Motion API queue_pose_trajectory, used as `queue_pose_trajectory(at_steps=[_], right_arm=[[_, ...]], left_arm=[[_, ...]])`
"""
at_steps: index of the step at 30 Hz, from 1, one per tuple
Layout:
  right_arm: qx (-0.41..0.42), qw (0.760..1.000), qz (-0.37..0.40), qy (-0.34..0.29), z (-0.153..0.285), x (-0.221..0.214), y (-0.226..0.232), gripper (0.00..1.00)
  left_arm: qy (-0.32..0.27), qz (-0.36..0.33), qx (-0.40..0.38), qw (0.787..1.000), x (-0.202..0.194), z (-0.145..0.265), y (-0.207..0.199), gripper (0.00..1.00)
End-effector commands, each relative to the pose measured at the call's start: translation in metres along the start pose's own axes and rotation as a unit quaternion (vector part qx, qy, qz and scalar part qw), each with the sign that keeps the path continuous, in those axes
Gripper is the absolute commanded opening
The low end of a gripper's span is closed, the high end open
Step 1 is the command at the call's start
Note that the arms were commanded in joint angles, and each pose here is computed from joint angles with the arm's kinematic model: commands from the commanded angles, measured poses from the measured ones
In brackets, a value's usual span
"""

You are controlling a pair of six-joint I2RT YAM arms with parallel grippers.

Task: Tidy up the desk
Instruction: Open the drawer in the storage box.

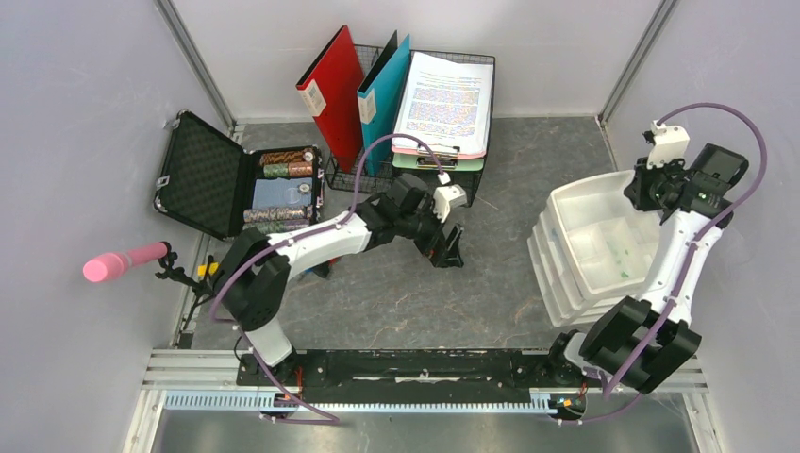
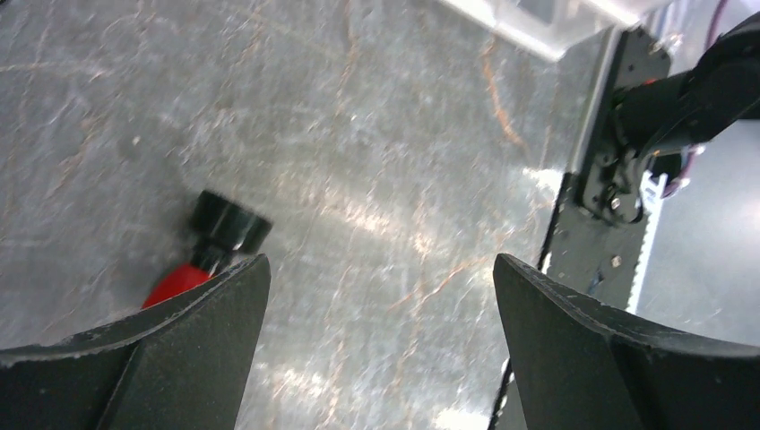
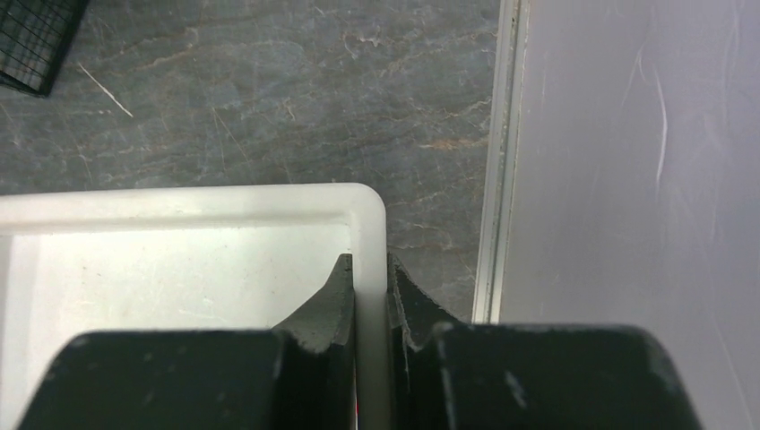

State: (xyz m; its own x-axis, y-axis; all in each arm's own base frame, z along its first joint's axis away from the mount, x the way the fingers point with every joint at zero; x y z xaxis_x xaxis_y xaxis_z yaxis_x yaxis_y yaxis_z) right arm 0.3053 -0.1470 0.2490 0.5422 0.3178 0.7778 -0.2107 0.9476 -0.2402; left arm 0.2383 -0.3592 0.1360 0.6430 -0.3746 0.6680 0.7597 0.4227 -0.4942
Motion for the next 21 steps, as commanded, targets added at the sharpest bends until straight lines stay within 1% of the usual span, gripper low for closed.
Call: queue_pose_trajectory(at_steps=[1, 4, 8, 12, 15, 19, 21], right_arm=[[0.062, 0.995, -0.078, -0.03, -0.03, -0.005, 0.039, 0.0], [0.077, 0.991, -0.108, -0.035, -0.041, -0.006, 0.052, 0.0], [0.092, 0.984, -0.145, -0.04, -0.051, -0.01, 0.067, 0.0], [0.095, 0.979, -0.173, -0.056, -0.056, -0.007, 0.076, 0.0], [0.097, 0.977, -0.178, -0.066, -0.058, -0.001, 0.081, 0.0], [0.104, 0.977, -0.174, -0.068, -0.06, 0.002, 0.084, 0.0], [0.11, 0.976, -0.175, -0.067, -0.062, 0.001, 0.085, 0.0]], left_arm=[[-0.038, 0.06, -0.049, 0.996, 0.035, -0.017, -0.031, 1.0], [-0.051, 0.11, -0.062, 0.991, 0.039, -0.03, -0.039, 1.0], [-0.077, 0.202, -0.079, 0.973, 0.044, -0.045, -0.04, 1.0], [-0.076, 0.268, -0.104, 0.955, 0.041, -0.068, -0.041, 1.0], [-0.063, 0.3, -0.124, 0.944, 0.035, -0.085, -0.045, 1.0], [-0.064, 0.321, -0.144, 0.934, 0.028, -0.107, -0.045, 1.0], [-0.069, 0.337, -0.159, 0.925, 0.025, -0.116, -0.044, 1.0]])
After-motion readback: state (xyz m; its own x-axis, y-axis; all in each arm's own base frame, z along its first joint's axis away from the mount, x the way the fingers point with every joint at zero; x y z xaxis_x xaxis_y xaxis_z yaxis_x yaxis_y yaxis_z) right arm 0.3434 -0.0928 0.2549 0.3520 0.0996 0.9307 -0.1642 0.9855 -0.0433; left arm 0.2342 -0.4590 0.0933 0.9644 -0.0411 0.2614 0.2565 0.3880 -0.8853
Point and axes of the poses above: each gripper's point midway between its finger pads, its own z axis back along the fingers, its own y axis along the line the jaws close on, x = y × z, the point moved 2 cm from there along z, back along the fingers, and after that the axes turned 10 degrees about z, right-handed, at the moved point
